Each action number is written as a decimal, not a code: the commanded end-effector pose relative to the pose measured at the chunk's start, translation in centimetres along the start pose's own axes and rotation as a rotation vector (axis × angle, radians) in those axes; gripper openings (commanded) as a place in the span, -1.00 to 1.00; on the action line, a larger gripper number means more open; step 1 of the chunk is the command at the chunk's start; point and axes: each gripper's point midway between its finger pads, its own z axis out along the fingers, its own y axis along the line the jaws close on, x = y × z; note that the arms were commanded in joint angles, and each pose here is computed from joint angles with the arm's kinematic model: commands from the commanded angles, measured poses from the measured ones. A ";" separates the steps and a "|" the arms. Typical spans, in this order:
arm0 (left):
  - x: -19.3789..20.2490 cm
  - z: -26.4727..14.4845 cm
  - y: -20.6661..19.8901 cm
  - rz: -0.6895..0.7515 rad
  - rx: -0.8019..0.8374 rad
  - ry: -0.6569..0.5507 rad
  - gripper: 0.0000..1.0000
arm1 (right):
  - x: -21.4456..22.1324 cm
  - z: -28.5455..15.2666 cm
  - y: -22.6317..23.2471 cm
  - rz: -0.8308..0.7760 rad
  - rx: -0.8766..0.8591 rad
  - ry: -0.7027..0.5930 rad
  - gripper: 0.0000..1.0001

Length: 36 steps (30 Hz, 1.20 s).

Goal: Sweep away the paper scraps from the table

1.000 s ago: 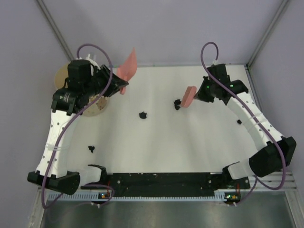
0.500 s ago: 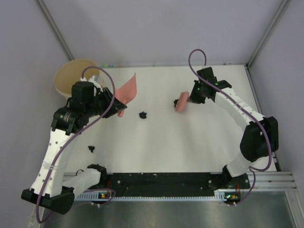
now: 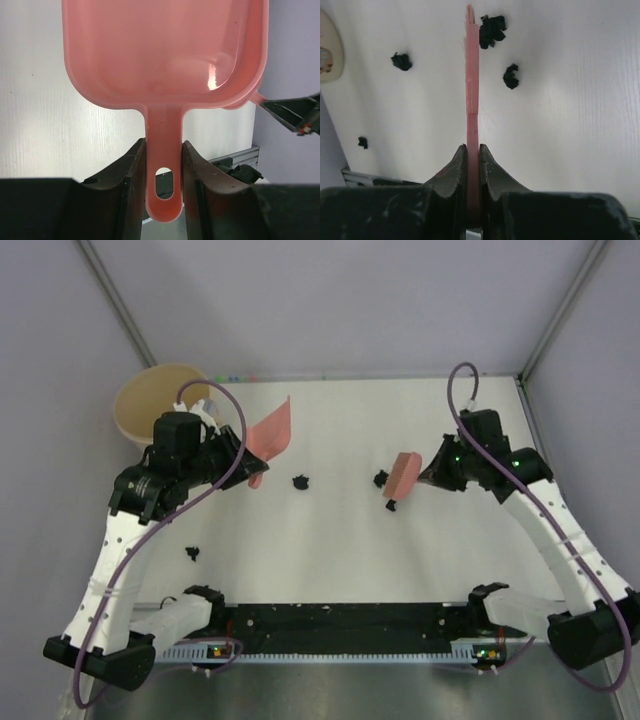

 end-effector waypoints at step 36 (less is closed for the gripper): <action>8.3 0.2 9.1 0.292 -0.392 0.177 -1.00 | -9.8 -1.2 13.5 -0.296 -0.482 -0.237 -1.00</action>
